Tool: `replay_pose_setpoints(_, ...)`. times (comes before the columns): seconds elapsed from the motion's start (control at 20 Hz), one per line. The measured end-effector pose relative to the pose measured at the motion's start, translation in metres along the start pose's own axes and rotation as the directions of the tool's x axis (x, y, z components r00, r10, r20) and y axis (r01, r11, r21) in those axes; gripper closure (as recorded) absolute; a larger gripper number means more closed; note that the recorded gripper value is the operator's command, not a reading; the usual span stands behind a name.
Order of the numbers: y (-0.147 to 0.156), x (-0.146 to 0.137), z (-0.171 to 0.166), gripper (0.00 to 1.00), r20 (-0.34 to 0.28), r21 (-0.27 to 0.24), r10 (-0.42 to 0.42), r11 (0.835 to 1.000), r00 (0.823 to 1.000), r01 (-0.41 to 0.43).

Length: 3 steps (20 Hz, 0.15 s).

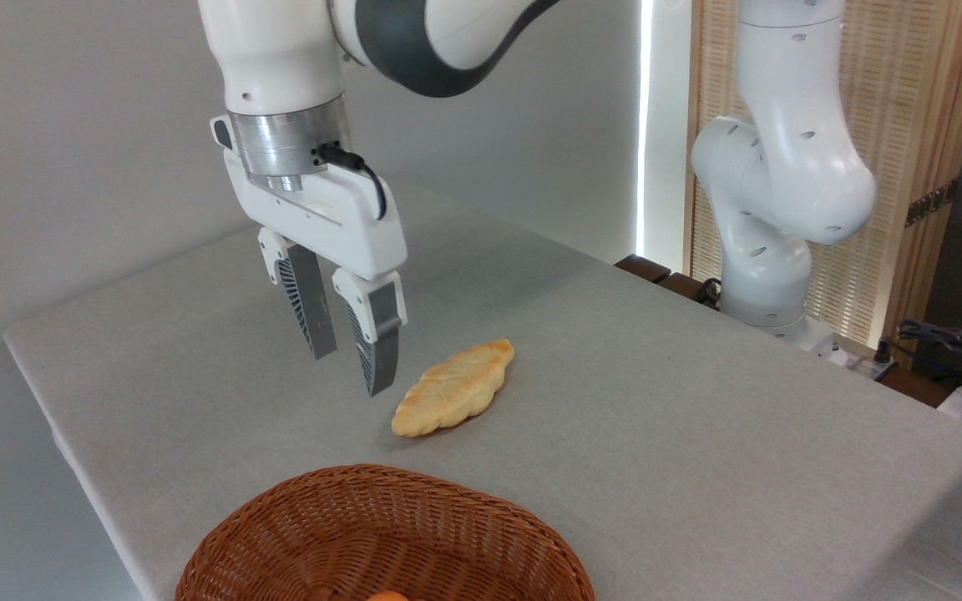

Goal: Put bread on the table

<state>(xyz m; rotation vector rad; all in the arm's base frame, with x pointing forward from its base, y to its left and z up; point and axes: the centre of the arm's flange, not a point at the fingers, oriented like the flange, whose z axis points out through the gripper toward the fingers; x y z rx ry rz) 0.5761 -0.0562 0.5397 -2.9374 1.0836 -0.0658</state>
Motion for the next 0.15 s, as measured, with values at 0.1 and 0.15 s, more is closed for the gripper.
replay_pose_setpoints(0.1,-0.0042,-0.0027,-0.0001,0.00,-0.008,-0.010,-0.012,1.000,1.000,0.012)
replay_pose_setpoints(0.15,-0.0046,-0.0029,0.0001,0.00,-0.012,-0.015,-0.016,1.000,1.000,0.016)
